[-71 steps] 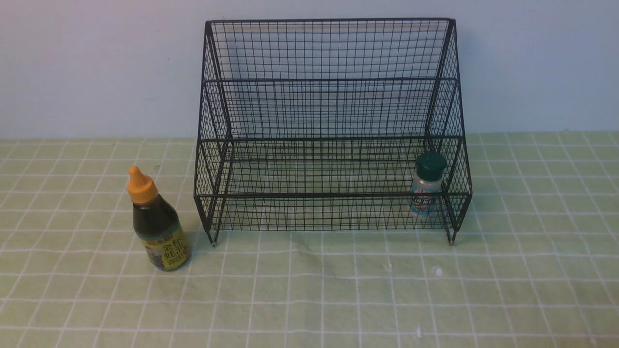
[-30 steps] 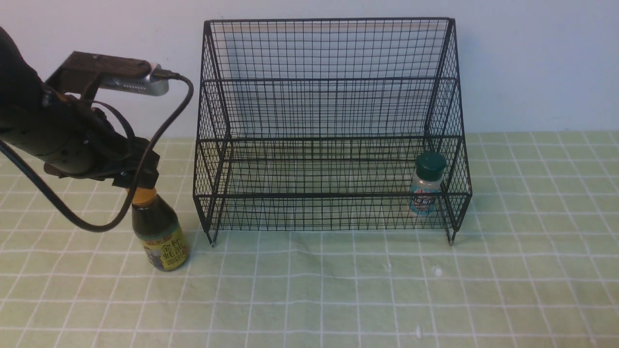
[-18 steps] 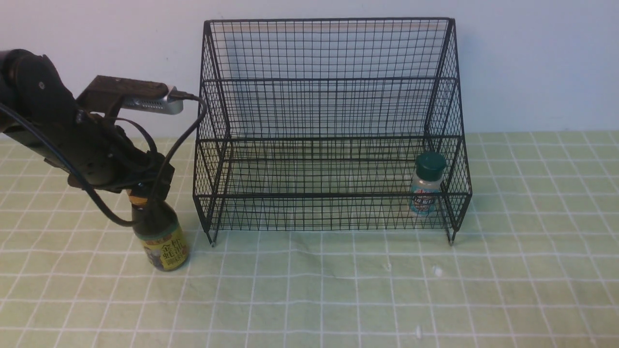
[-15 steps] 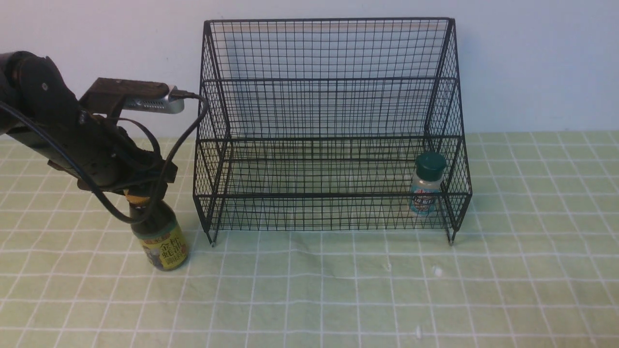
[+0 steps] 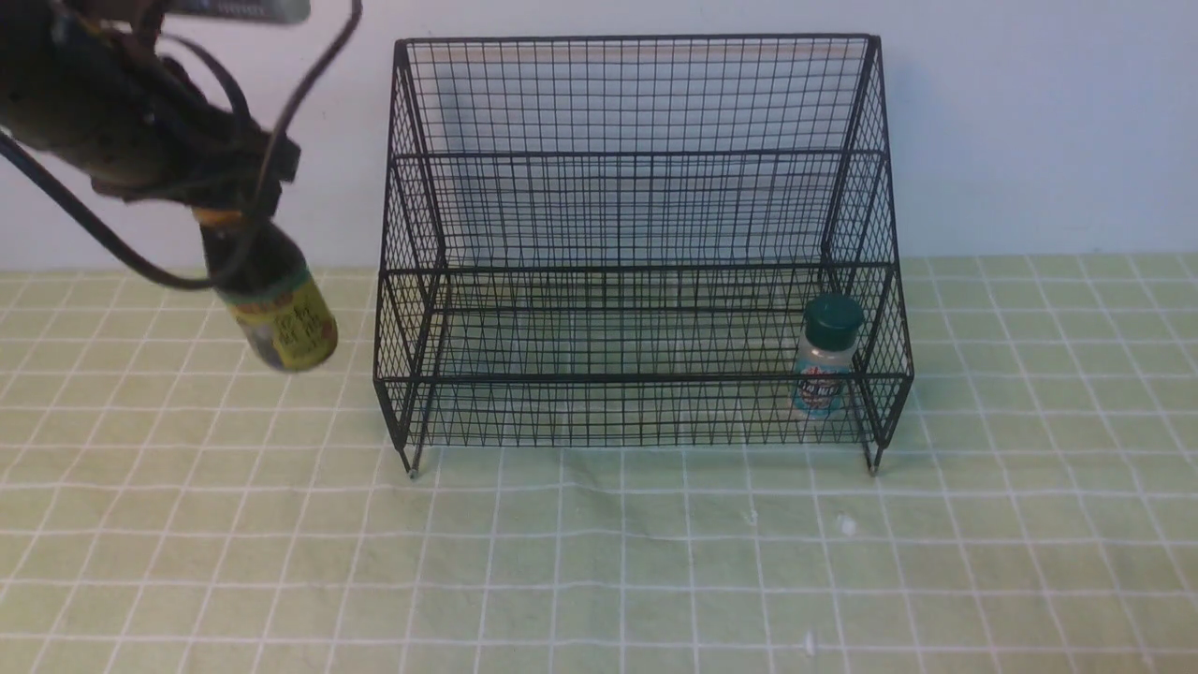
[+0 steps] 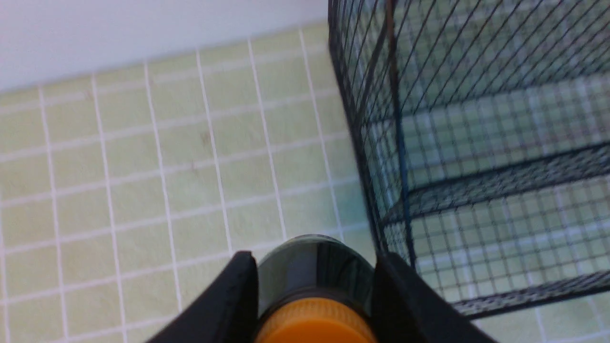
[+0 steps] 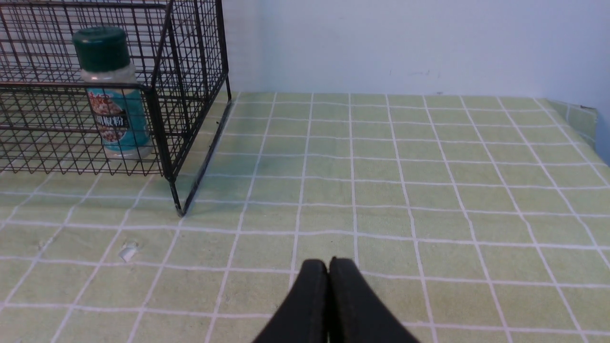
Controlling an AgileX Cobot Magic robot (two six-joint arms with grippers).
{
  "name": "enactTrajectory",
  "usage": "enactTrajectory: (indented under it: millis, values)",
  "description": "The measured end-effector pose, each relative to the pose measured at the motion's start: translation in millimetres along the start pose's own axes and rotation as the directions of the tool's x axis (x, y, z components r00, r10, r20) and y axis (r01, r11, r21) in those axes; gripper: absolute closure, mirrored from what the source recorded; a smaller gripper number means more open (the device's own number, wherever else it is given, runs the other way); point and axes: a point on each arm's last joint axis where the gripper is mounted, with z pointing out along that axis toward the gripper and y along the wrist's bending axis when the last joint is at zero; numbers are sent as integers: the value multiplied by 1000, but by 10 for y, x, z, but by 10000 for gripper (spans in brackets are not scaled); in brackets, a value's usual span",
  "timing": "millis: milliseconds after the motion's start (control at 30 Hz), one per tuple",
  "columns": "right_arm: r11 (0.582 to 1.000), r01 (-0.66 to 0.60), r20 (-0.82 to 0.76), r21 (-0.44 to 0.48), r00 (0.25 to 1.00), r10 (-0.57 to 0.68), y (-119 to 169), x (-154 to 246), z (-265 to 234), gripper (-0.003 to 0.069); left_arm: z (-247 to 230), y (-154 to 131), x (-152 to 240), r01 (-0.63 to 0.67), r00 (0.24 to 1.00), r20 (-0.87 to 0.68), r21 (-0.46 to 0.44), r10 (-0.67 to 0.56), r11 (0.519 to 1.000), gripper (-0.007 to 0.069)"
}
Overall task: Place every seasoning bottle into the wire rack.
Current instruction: Use the left arm to put the condiment bottle back on the shelf
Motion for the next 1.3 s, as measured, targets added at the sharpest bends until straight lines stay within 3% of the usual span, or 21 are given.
enactTrajectory:
  millis: [167, 367, 667, 1300]
  values:
    - [1000, 0, 0, 0, 1000, 0, 0, 0, 0, 673, -411, -87, -337, -19, 989, 147, 18, 17, 1000, 347]
    - [1000, 0, 0, 0, 1000, 0, 0, 0, 0, 673, -529, -281, -547, -64, 972, 229, 57, 49, 996, 347]
    - [1000, 0, 0, 0, 1000, 0, 0, 0, 0, 673, 41, -688, -643, -123, 970, 224, 139, 90, 983, 347]
    - [1000, 0, 0, 0, 1000, 0, 0, 0, 0, 673, 1061, -738, -436, -105, 994, 10, 157, 105, 982, 347]
